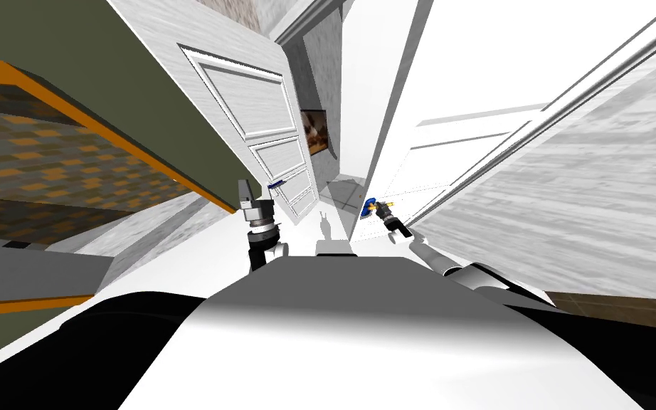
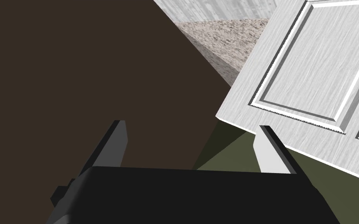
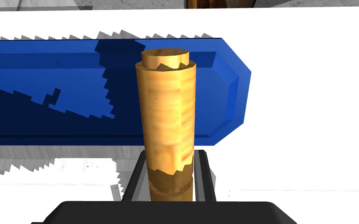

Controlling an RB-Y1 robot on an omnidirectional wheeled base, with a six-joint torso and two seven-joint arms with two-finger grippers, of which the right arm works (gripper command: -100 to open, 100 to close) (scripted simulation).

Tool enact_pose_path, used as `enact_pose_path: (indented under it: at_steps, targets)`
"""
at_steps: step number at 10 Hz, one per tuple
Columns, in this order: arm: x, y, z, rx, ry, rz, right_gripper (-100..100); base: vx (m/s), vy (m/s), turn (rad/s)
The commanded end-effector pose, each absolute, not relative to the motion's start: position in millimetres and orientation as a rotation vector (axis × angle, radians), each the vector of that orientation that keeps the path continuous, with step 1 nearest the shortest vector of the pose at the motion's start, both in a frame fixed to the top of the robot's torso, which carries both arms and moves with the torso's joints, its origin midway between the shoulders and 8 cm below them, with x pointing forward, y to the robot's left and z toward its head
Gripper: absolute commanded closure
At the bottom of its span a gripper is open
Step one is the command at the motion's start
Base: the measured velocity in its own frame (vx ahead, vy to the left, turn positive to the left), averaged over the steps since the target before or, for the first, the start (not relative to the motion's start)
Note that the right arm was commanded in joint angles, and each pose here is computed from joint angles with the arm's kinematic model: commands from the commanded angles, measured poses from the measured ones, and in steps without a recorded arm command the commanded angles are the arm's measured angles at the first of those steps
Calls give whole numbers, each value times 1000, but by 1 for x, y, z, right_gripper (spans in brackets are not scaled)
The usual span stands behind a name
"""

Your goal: Pull the door open

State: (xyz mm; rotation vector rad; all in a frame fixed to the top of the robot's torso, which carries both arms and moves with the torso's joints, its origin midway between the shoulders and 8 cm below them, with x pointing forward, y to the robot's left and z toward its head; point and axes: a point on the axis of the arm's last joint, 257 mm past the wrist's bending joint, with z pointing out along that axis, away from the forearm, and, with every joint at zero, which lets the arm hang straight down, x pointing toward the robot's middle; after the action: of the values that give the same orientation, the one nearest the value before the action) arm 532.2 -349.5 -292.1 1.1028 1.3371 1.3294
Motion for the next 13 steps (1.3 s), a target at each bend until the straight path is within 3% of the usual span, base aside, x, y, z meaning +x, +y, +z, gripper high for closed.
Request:
enact_pose_path:
  at_steps: [1,10,13]
  targets:
    - [524,-341,-288,1067,1365,1363,100,-14,-2,-136]
    - [467,-298,-293,964,1525,1520,100,-17,-65,-90]
    - [450,-300,-295,931,1553,1551,100,14,15,-76]
